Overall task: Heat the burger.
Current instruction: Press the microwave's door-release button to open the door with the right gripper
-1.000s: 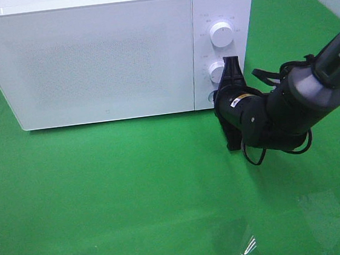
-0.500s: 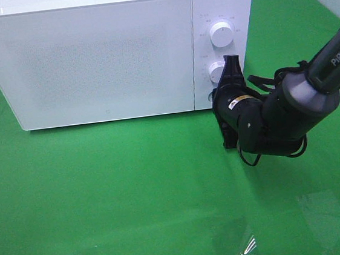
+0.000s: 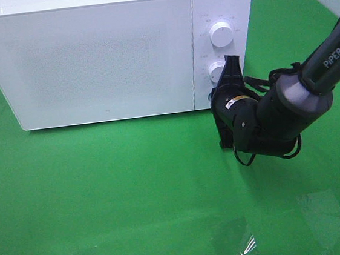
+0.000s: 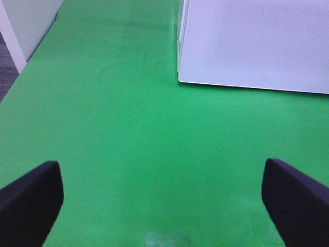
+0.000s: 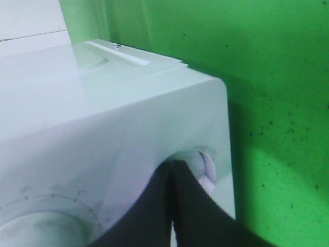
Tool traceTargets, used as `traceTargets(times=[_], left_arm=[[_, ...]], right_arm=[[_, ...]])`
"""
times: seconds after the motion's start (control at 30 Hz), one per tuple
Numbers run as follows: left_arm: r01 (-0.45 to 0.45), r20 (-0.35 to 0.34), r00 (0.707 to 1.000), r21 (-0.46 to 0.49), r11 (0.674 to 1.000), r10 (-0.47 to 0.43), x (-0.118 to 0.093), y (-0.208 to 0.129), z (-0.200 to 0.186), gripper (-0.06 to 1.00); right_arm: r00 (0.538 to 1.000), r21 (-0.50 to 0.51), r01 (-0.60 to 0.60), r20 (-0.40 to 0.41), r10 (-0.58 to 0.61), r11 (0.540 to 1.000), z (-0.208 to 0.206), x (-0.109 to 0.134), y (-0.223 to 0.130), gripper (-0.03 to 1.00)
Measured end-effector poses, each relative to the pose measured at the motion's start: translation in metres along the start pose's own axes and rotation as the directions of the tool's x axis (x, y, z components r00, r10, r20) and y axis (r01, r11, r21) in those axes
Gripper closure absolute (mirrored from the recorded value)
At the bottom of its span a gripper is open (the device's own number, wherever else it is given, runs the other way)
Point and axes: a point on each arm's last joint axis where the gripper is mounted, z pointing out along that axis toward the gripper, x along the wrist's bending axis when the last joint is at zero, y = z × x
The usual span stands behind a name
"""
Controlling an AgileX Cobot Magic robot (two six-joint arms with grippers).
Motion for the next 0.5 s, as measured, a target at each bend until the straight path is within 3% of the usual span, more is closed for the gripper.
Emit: traceTargets(times=[0.5], left_arm=[[0.000,0.000,1.000,0.000,1.000,0.000,0.0000,0.0000,0.0000,-0.02]], right_arm=[[1.000,0.000,0.012,0.022,-0.012,1.000,0.0093,-0.0052,-0.0034,0.96]])
